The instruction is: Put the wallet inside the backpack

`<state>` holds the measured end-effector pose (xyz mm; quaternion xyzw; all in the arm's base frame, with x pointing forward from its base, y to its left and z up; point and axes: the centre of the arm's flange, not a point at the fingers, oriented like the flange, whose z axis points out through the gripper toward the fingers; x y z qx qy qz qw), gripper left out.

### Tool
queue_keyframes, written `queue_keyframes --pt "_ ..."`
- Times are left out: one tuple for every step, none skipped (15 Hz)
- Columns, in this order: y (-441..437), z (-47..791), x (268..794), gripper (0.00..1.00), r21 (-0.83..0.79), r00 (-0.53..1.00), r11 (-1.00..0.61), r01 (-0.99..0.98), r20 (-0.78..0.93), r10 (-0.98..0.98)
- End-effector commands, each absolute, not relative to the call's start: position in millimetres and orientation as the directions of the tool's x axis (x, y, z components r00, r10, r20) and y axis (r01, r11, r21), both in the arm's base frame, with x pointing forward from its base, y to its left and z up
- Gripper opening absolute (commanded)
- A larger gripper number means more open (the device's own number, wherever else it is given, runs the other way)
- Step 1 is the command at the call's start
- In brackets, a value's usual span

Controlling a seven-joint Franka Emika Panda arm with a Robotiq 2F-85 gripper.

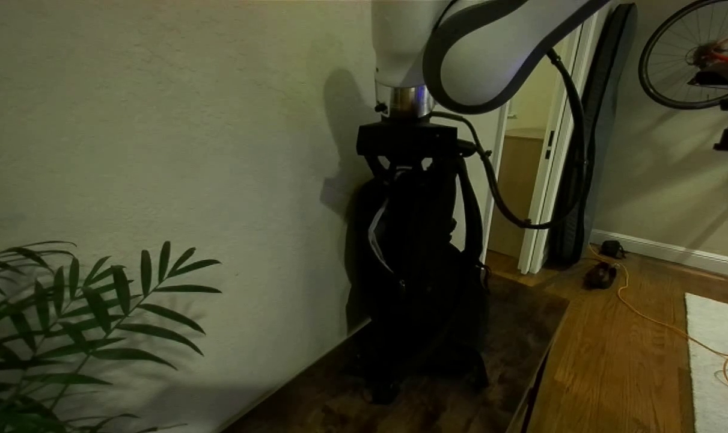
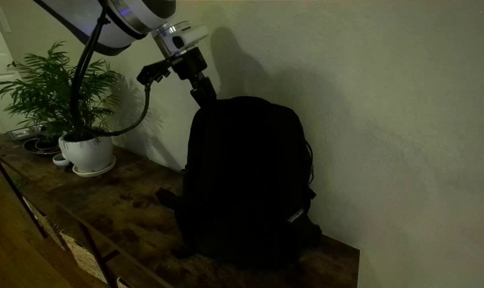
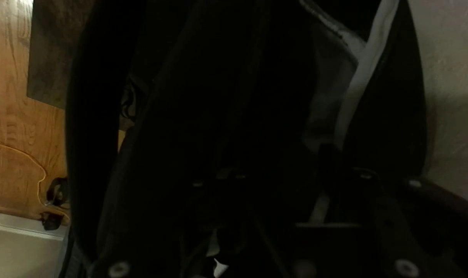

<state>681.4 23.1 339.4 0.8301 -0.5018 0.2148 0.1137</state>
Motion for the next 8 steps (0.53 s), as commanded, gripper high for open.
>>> queue_keyframes --pt "30.5 345.1 671.8 0.78 -0.011 0.423 -0.487 -0.874 0.478 -0.770" --pt "33.1 345.6 670.4 0.86 -0.009 0.431 -0.493 -0.870 0.473 -0.769" --pt "35.9 345.8 668.8 0.92 -0.006 0.447 -0.506 -0.863 0.458 -0.768" --pt "40.0 346.0 667.1 0.99 -0.001 0.479 -0.531 -0.847 0.431 -0.765" --pt "44.8 345.5 665.6 0.99 0.003 0.515 -0.561 -0.828 0.400 -0.758" --pt "52.8 344.5 664.0 1.00 0.017 0.568 -0.603 -0.797 0.359 -0.741" --pt "60.3 344.1 662.4 1.00 0.028 0.610 -0.638 -0.770 0.326 -0.722" --pt "68.6 342.2 660.7 1.00 0.040 0.654 -0.675 -0.737 0.296 -0.697"
